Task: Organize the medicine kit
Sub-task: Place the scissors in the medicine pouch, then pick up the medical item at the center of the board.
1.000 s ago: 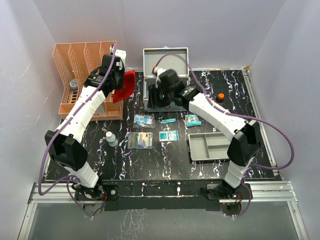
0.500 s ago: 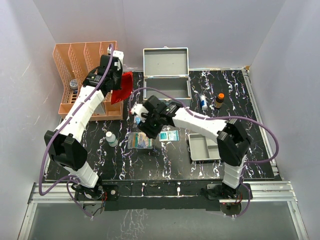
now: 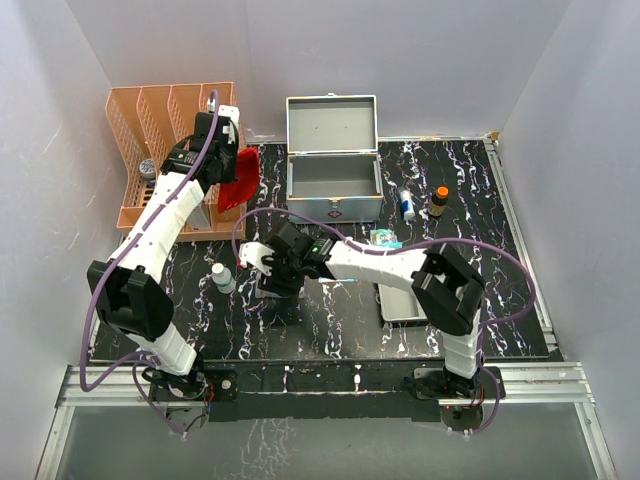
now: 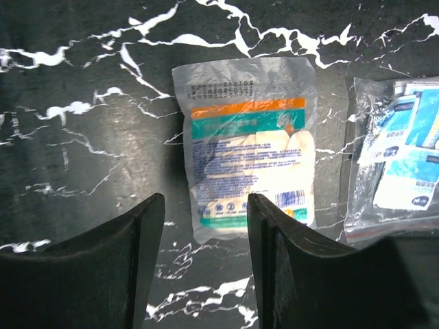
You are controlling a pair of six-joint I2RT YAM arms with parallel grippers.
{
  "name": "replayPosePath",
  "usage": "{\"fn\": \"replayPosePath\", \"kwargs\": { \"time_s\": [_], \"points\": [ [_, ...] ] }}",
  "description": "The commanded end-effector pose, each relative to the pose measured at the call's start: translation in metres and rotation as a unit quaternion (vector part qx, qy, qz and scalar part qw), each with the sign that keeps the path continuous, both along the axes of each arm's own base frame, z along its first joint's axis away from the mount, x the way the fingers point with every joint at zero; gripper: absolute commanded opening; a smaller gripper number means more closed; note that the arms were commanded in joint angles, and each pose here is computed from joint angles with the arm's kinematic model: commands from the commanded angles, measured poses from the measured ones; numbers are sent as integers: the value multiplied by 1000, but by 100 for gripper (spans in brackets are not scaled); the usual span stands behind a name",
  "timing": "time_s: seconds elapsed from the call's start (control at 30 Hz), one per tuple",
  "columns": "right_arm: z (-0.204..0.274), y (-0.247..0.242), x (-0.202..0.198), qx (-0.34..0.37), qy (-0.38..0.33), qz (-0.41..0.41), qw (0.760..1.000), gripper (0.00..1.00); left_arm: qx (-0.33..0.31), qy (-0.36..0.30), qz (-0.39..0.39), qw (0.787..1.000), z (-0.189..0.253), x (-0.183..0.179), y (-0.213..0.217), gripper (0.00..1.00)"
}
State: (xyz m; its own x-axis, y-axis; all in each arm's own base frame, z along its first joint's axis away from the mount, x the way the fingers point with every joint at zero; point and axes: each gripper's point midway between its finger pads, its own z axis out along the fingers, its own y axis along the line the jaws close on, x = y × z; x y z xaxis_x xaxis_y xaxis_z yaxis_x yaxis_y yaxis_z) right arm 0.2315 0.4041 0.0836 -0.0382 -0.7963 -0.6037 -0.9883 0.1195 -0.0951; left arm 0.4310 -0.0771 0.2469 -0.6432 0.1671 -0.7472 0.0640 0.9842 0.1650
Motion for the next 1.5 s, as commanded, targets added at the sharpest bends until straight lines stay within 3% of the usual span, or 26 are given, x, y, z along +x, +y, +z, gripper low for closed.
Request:
{"fn": "replayPosePath", "kwargs": {
  "time_s": [0.0,0.5,0.73,0.93,1.07,1.47],
  "points": [
    [-12,16,16,19,-43,22,999,50,-16,-26,3,1000,22,-9,3,0],
    [-70,-10,13,-42,-31,3,999,49,-26,-27,2,999,19,-7,2,0],
    [-88,-44,28,-104,-100,-33,989,29,-32,-20,2,999,15,-10,2,0],
    [-98,-61,22,-129,-111,-39,985,18,-37,-22,1,999,14,-9,1,0],
    [-104,-68,14,-137,-100,-37,985,0,-38,-22,2,999,14,-8,1,0],
    [-57,-38,-1,-56,-45,-37,997,0,-47,-18,6,999,12,-8,-1,0]
  ]
}}
